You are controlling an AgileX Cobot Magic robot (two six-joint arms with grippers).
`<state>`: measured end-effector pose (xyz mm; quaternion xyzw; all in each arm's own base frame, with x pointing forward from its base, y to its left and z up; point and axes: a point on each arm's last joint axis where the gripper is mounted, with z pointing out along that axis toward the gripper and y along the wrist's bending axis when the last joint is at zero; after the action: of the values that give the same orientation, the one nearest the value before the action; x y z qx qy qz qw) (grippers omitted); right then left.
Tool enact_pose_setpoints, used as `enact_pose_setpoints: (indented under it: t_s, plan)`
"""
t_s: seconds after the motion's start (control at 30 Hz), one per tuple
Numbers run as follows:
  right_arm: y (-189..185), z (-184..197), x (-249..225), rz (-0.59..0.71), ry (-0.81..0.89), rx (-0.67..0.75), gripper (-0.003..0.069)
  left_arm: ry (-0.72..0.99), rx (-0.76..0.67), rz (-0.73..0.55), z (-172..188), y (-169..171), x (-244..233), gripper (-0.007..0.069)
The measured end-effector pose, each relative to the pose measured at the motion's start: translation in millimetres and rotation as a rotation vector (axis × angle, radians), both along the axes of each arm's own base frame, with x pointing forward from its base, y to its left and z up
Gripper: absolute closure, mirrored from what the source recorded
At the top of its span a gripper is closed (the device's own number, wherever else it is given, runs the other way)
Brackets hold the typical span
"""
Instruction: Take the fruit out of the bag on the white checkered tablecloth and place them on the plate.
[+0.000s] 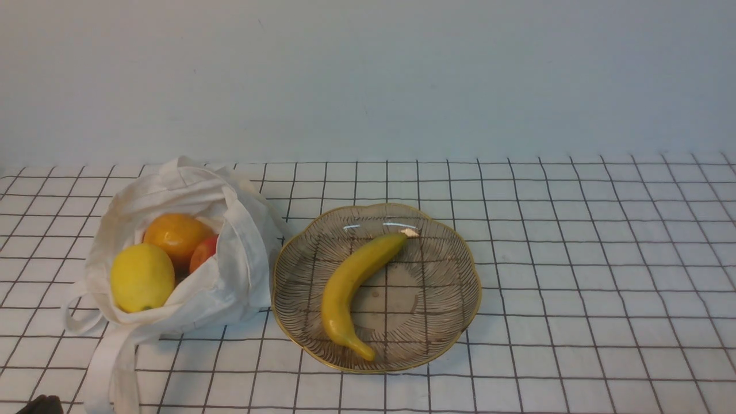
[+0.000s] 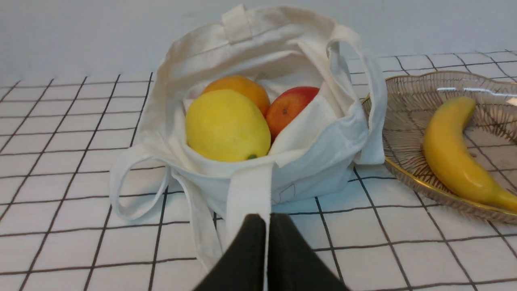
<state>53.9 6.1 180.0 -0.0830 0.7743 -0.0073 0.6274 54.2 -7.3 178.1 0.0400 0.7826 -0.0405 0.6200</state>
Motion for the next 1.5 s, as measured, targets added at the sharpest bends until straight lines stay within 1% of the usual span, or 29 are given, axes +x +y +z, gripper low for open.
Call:
enact_pose_setpoints:
  t_s: [0.17,0.3,1.5]
  plan:
    - [0.0,0.0,0.0,0.0,0.0,0.0,0.0673,0.012,0.028,0.005,-2.0,0.9,-0.5,0.0633]
    - [0.0,0.0,0.0,0.0,0.0,-0.001,0.0673,0.064,0.05,0.002,-7.0,1.3,-1.7,0.0633]
    - [0.0,0.0,0.0,0.001,0.0,-0.003,0.0673,0.069,0.049,0.002,-7.3,1.3,-1.9,0.0633]
